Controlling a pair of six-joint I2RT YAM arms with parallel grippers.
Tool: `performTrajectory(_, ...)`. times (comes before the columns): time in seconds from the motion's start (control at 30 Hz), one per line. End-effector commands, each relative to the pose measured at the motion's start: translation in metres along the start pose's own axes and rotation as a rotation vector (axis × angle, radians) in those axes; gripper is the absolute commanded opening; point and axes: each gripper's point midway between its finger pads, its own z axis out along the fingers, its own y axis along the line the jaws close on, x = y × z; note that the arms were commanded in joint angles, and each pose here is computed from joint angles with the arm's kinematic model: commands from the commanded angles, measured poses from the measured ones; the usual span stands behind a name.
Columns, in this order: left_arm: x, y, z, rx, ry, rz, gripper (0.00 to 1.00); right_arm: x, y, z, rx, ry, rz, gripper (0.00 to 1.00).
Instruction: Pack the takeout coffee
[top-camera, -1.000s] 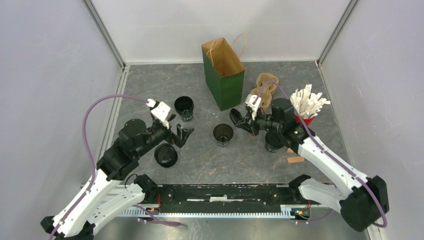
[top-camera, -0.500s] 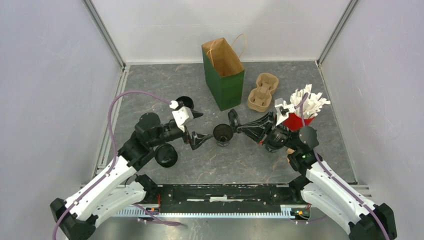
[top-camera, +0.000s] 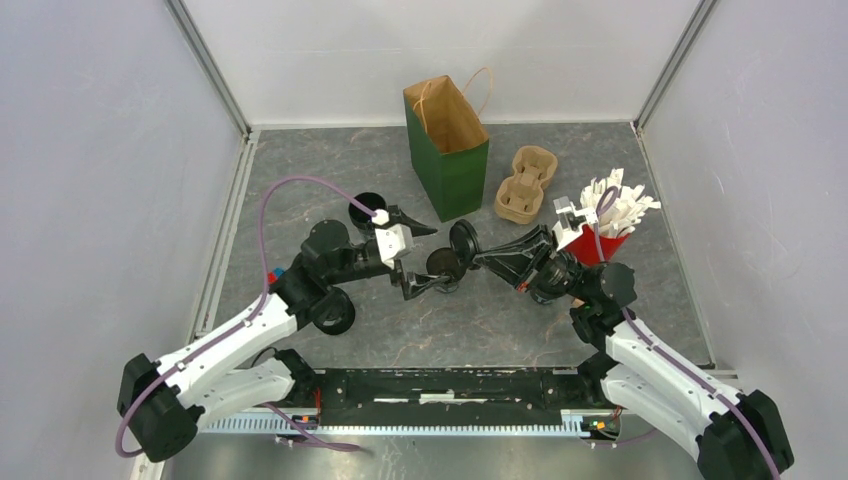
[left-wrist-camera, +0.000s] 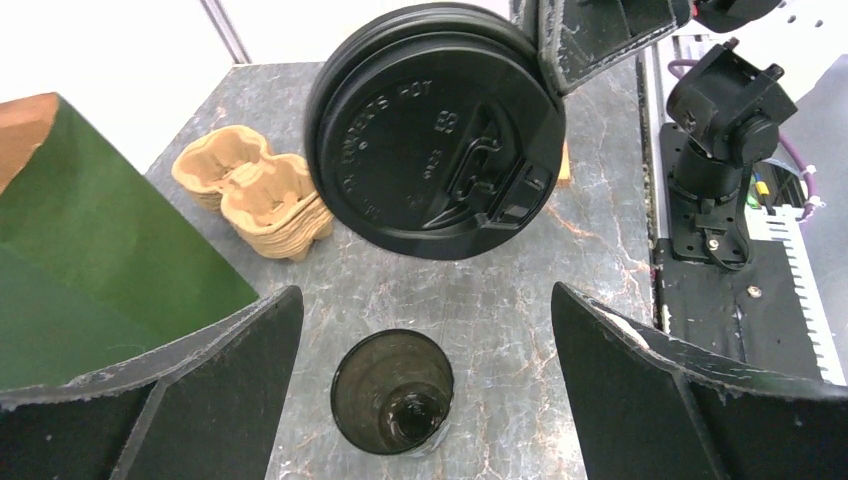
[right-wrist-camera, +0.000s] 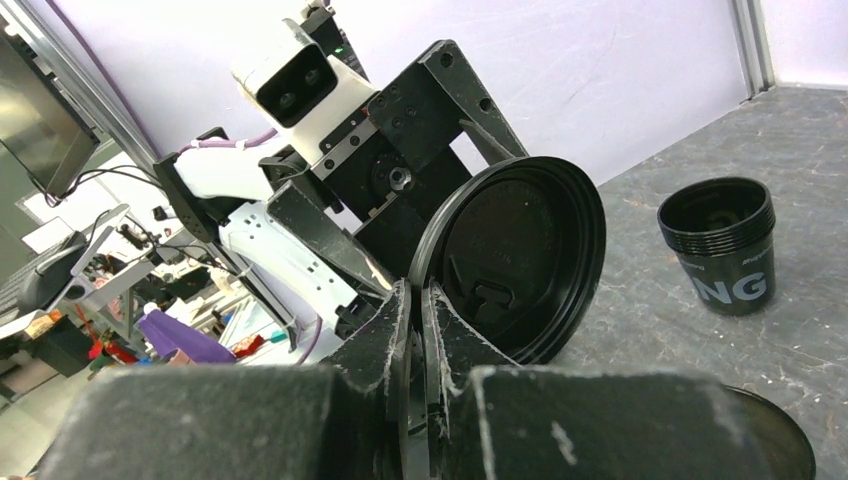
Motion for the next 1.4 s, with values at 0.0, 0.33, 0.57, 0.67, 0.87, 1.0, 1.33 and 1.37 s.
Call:
performTrajectory(0.0,-0.029,0.000,0.012,0.022,-0.094,0.144,1.00,-0.005,0.007,0.002,-0.033,-0.033,-0.004,0.10)
performTrajectory(0.33,-0.033,0.002,0.024,-0.011,-0.122,0.236,1.00,0.003,0.003,0.005,-0.022,-0.022,0.020,0.10)
performTrajectory(0.57,-0.034,-0.003,0.025,0.009,-0.131,0.263,1.00,0.003,0.003,0.008,-0.018,-0.025,0.030,0.10)
performTrajectory(0.67,-0.034,-0.005,0.023,0.013,-0.137,0.275,0.98,0.002,0.004,0.009,-0.018,-0.029,0.032,0.10)
performTrajectory(0.87,-0.038,-0.003,0.021,-0.002,-0.149,0.284,0.96,0.004,0.003,0.009,-0.015,-0.027,0.044,0.10)
performTrajectory(1.0,-0.036,-0.006,0.020,0.006,-0.161,0.276,0.98,0.006,0.002,0.007,-0.010,-0.034,0.051,0.10)
performTrajectory(1.33,-0.033,0.000,0.021,-0.029,-0.152,0.264,0.97,0.008,0.003,0.006,-0.021,-0.044,0.077,0.10)
performTrajectory(1.37,-0.034,0.001,0.022,-0.036,-0.155,0.262,0.97,0.009,0.002,0.006,-0.019,-0.044,0.078,0.10)
